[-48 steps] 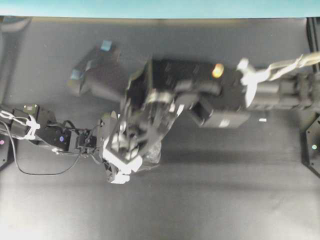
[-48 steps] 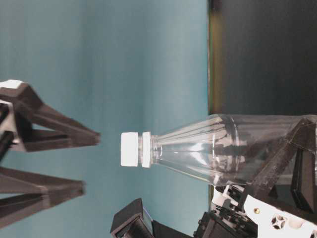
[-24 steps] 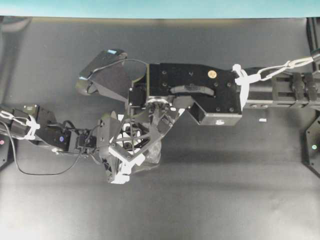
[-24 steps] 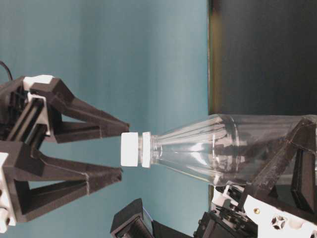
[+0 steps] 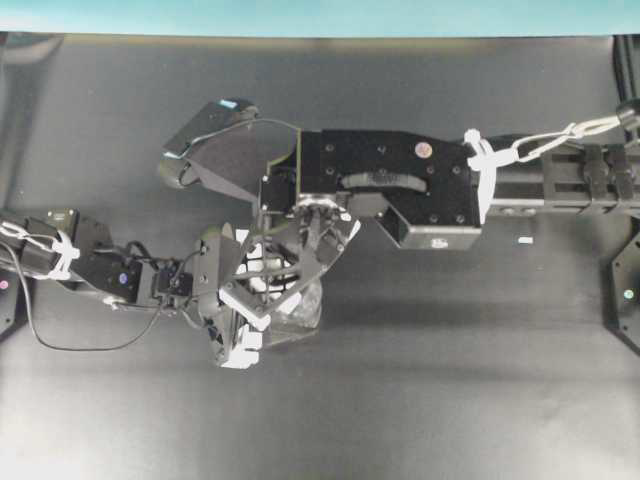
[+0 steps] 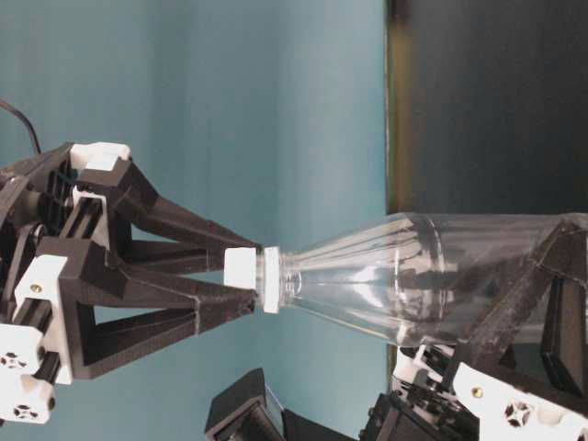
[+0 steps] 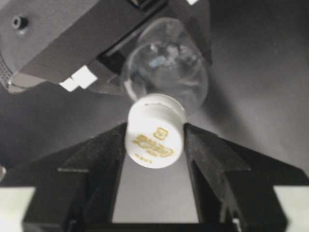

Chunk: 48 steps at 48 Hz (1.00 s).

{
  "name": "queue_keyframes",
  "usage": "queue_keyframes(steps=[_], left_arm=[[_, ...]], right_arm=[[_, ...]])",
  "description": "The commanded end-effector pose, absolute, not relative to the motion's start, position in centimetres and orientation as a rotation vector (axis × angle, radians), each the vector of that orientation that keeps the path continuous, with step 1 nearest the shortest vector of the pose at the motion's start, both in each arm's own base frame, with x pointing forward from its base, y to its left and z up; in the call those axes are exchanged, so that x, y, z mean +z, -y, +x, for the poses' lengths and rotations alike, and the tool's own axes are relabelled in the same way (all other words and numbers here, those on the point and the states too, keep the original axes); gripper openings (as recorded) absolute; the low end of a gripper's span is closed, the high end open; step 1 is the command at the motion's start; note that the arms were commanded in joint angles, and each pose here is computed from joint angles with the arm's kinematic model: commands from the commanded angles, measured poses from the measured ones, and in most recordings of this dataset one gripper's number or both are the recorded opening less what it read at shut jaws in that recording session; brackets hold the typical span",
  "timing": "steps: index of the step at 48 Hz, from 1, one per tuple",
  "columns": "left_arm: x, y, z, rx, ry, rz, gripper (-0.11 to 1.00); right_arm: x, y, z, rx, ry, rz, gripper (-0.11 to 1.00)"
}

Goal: Open the bottle cap by holding the bottle with the left arm and twisting the cap with the right arm.

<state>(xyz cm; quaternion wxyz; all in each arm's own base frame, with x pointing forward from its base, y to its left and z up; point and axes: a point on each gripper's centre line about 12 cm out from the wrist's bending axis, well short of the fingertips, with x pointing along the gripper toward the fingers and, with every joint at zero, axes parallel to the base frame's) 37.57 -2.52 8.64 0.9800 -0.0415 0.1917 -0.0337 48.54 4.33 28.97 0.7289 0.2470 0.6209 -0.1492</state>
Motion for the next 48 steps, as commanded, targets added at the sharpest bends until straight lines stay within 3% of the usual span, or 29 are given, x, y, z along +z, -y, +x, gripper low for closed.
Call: queue_keyframes(steps=[1, 12, 34, 48], left_arm=[[8.8, 2.7, 37.7, -0.076, -0.382, -0.083, 0.81], [8.8, 2.7, 37.7, -0.074, -0.382, -0.084, 0.81], [8.8, 2.7, 37.7, -0.074, -0.382, -0.084, 0.81], [8.9, 2.7, 37.7, -0.074, -0.382, -0.084, 0.81]], right_arm=[[29.3, -4.6, 48.5, -0.301, -1.362, 0.523, 0.37], [29.5, -3.9, 48.4, -0.206, -1.384, 0.4, 0.37], [29.7, -4.7, 48.2, 0.29, -1.382, -0.178, 0.37], [29.8, -4.5, 48.2, 0.318, -1.373, -0.223, 0.37]])
